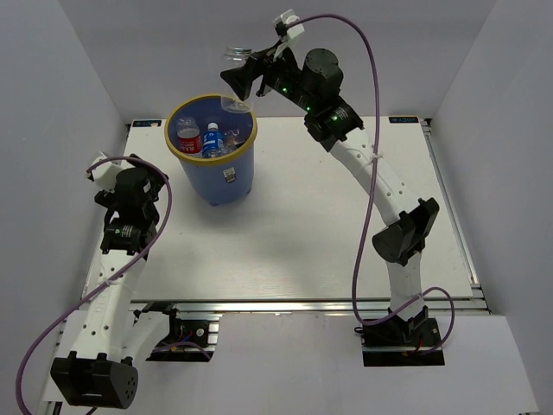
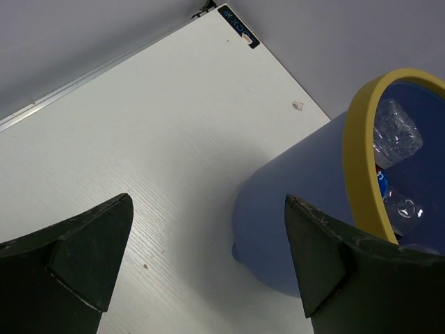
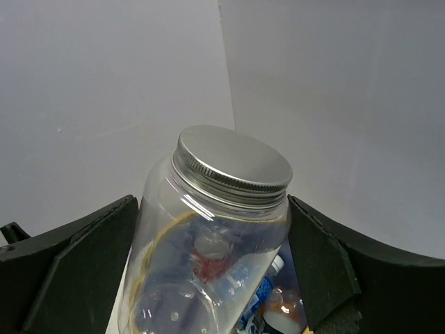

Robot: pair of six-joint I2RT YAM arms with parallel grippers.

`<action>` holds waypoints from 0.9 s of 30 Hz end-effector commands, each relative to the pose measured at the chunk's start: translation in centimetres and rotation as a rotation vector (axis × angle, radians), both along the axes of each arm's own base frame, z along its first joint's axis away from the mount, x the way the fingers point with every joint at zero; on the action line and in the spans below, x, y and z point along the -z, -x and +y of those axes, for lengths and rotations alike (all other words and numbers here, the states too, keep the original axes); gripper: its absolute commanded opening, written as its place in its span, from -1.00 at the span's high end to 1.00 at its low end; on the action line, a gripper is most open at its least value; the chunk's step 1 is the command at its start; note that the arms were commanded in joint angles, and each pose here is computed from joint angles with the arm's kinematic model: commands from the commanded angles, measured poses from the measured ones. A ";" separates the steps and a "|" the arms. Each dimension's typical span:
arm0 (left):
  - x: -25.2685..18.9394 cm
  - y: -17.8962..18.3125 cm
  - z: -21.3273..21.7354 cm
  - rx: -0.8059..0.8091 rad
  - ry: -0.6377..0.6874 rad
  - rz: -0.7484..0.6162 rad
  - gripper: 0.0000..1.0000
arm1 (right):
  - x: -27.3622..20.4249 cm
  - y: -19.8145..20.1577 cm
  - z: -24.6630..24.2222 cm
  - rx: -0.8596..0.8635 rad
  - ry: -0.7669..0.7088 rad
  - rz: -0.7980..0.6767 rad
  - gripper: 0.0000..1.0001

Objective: Put the plastic bottles in the bin

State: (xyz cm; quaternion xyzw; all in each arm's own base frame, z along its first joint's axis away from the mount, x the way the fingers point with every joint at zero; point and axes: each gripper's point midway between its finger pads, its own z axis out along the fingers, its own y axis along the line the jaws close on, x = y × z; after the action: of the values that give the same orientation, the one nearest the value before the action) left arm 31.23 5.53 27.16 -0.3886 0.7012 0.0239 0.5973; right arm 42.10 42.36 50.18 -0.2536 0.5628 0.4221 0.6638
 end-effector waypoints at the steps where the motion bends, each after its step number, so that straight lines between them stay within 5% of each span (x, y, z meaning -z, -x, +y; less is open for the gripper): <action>1: -2.1 -0.2 -0.2 0.009 0.001 -0.049 -0.96 | 0.4 -0.3 1.3 -0.036 -0.008 -0.020 -0.79; 7: -2.5 -0.2 0.0 0.003 -0.004 -0.060 -0.96 | 5.9 -3.4 5.5 0.004 0.026 -0.006 -0.79; 20: -1.7 -0.5 -0.2 0.018 -0.007 -0.033 -0.96 | 10.2 -1.1 6.0 -0.013 0.287 -0.093 -0.79; 27: -2.3 0.0 -0.1 0.011 -0.008 -0.052 -0.96 | 8.1 -1.4 4.0 0.083 0.289 -0.116 -0.79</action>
State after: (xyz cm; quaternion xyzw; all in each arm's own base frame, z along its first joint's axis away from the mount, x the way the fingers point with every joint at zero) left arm 31.46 5.51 27.19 -0.3851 0.7041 0.0263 0.5960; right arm 43.88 48.53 37.01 -0.3631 0.6147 0.3168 0.6244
